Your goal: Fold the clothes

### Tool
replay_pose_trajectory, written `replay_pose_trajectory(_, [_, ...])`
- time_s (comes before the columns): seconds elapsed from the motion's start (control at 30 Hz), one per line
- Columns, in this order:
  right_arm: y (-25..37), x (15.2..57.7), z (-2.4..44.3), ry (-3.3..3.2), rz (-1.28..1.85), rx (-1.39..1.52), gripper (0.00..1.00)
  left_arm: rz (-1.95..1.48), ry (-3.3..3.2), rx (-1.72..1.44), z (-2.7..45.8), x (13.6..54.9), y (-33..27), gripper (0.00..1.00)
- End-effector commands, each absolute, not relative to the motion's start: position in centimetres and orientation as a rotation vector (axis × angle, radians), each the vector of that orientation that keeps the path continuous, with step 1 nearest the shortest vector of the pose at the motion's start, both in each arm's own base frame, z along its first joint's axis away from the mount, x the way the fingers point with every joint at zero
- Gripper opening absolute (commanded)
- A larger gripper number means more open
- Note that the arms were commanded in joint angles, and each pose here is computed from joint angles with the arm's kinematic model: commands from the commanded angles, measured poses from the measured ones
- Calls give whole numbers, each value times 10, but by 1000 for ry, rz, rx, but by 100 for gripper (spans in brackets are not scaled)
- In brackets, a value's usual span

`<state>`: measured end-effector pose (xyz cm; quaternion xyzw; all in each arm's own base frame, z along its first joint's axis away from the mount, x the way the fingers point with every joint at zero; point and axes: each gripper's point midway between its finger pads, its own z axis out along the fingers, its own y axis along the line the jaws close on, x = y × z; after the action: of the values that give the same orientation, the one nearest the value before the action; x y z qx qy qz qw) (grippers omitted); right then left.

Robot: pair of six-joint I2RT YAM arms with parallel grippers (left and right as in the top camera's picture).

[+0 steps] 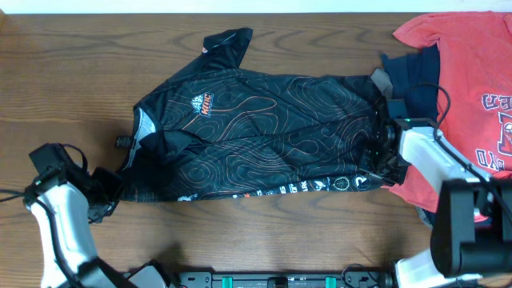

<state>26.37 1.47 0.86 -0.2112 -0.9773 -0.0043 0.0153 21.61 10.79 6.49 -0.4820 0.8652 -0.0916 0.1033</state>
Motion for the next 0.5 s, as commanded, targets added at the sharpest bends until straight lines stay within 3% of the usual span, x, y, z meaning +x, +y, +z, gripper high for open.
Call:
replay_pose_trajectory(0.0, [13,286,42,-3167,-69,-720,38,-288,2492,-1236,98,240,104,43])
replay_pose_trajectory(0.03, [11,293,51,-3211,-67,-730,54,-285,2471,-1180,108,248,101,53])
replay_pose_trajectory(0.07, [11,298,57,-3245,-75,-733,83,-284,2465,-1131,115,254,98,57])
replay_pose_trajectory(0.1, [11,304,63,-3286,-94,-726,98,-282,2469,-1058,122,261,93,59])
replay_pose_trajectory(0.37, [15,324,99,-3453,-201,-710,99,-300,2535,-512,166,314,34,79])
replay_pose_trajectory(0.47, [15,322,101,-3452,-201,-710,99,-310,2549,-378,179,337,16,79])
